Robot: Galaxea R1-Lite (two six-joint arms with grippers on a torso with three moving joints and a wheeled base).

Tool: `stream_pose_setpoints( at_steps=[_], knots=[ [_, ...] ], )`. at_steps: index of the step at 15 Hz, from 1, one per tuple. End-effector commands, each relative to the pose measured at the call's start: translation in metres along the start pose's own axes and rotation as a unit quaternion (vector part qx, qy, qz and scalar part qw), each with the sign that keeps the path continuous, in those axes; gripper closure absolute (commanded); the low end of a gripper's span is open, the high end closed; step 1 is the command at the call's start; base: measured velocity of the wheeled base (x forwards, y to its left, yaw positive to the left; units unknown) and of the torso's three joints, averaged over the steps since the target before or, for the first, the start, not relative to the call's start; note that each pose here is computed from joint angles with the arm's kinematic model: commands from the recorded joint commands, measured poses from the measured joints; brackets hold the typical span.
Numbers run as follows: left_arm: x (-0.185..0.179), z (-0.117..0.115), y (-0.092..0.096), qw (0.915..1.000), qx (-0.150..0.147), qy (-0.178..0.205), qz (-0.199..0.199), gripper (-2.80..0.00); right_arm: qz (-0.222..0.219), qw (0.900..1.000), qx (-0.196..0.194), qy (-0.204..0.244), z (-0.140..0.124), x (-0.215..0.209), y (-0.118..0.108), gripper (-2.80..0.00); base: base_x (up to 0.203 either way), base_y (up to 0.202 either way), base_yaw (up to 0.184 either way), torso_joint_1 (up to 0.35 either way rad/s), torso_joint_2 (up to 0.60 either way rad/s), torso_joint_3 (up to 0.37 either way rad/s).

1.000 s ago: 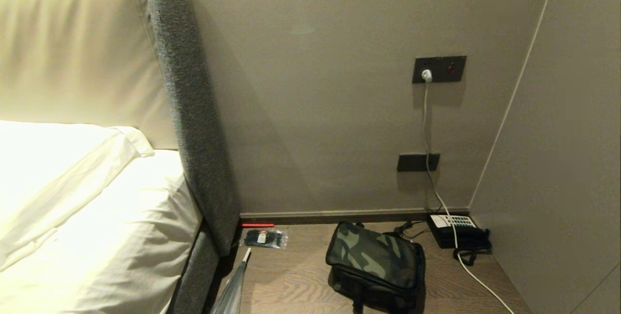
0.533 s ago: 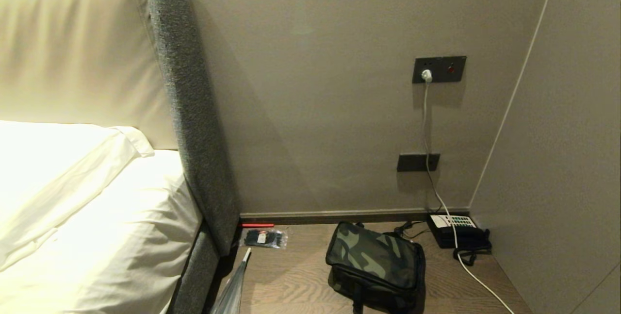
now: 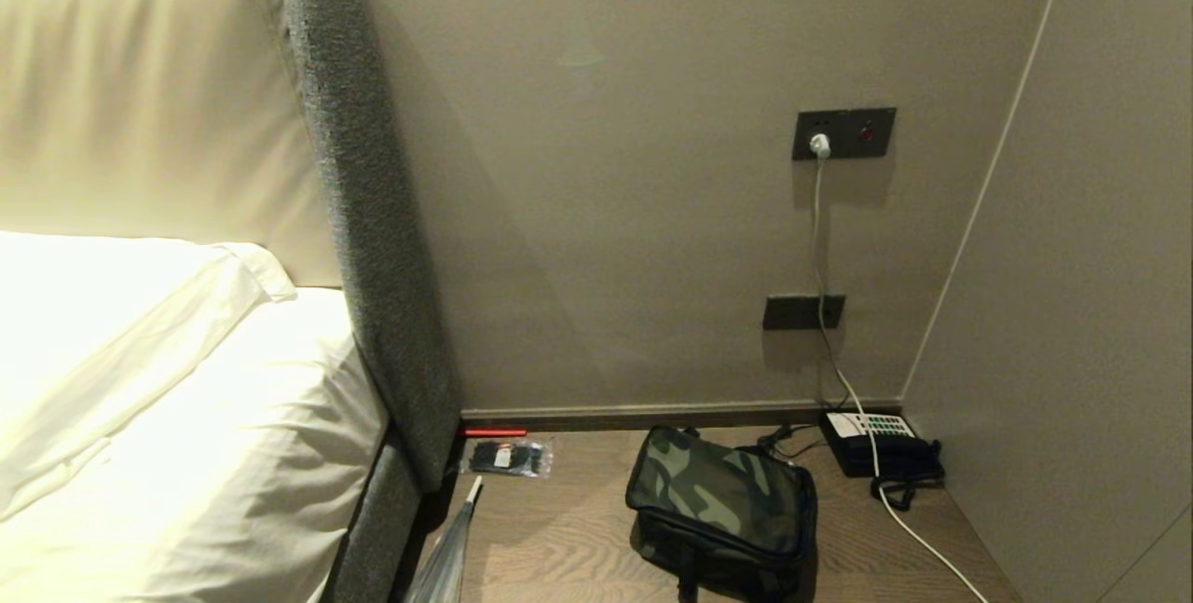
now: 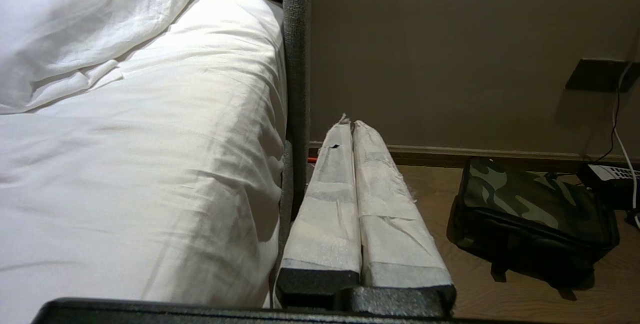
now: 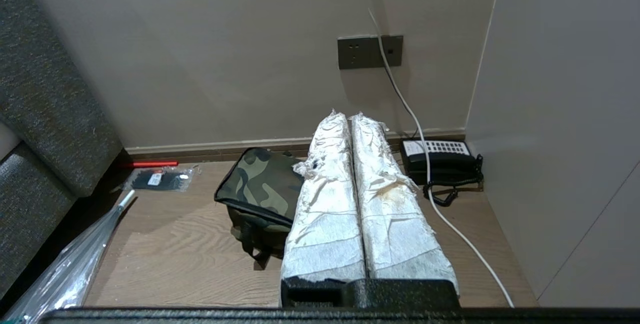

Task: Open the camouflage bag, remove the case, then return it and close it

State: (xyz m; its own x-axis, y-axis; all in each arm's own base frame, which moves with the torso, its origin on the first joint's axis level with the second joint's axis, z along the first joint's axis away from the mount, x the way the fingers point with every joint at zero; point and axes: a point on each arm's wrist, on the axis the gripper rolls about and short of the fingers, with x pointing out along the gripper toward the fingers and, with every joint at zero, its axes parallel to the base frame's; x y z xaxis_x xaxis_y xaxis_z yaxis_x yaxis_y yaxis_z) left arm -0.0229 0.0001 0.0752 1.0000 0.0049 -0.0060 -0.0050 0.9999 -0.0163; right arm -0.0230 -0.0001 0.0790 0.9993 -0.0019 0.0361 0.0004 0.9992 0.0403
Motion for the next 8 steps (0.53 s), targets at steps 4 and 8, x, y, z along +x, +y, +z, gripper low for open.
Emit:
stream_pose_setpoints(
  at_steps=[4,8],
  knots=[
    [0.0,0.0,0.0,1.0,0.0,0.0,0.001,0.0,0.0,1.0,0.001,-0.008,-0.0044,-0.0013,-0.0002,0.0,0.0,0.0,0.0,0.0,0.0,0.0],
    [0.0,0.0,0.0,1.0,0.0,0.0,0.0,0.0,0.001,1.0,0.002,-0.008,-0.0042,-0.0014,-0.0002,0.0,0.0,0.0,0.0,0.0,0.0,0.0]
  ],
)
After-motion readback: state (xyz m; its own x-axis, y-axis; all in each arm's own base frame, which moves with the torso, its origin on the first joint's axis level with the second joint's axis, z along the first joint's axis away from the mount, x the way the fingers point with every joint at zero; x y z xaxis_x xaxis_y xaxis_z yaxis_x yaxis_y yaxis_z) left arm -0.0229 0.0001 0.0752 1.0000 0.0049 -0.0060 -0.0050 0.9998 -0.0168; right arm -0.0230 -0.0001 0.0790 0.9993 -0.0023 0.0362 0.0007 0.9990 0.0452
